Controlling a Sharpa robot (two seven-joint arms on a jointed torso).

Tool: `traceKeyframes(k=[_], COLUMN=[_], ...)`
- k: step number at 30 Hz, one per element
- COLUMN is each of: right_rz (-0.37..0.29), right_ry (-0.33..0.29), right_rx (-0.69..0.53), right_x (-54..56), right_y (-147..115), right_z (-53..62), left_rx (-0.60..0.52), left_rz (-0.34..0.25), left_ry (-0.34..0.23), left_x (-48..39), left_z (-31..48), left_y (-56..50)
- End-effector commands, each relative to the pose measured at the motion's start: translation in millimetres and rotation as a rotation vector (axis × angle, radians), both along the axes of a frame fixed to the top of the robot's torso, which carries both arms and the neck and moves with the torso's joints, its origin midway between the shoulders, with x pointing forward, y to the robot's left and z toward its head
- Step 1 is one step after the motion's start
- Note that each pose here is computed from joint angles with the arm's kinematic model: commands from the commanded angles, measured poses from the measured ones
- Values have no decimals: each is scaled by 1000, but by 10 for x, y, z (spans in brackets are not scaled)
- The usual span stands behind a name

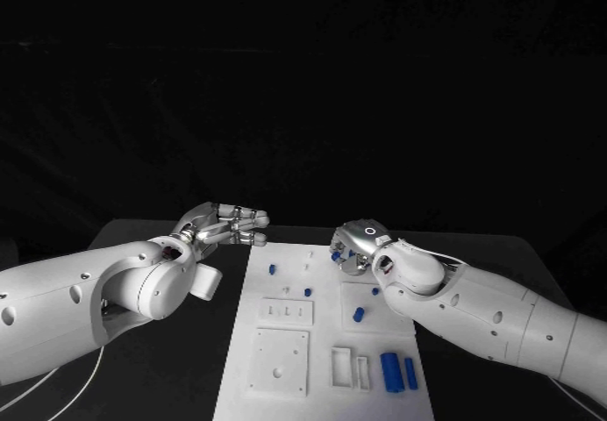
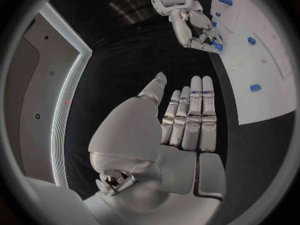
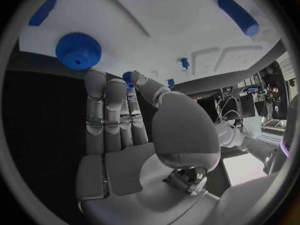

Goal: Assemble the parts on the task board

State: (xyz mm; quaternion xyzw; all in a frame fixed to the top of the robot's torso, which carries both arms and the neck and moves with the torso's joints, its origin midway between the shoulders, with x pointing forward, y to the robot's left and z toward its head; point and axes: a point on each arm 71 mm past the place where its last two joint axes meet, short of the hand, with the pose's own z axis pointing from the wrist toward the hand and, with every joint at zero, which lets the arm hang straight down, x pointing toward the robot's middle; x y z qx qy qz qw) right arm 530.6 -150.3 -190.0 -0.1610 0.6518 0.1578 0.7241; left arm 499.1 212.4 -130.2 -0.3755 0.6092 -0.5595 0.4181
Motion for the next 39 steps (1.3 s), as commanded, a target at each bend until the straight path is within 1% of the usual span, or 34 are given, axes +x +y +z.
traceKeyframes(k=[1,7,17,26,39], right_rz=[-45,-47,-36,-27,-15], right_ry=[-64,-79,-76,-62,-51], right_rx=[22,39,48,39,38], right_x=[40,100,151,173,166], right_y=[22,161,337,422,471], right_z=[62,85,62,28,16], left_rx=[-3,-3,-4,-4,-3], left_rz=[-20,-25,-34,-41,-44], left_ry=[-4,-3,-3,-4,-5], left_x=[-4,-2,2,6,19], left_z=[12,12,11,12,10], left_y=[-32,-56,-98,-133,-154])
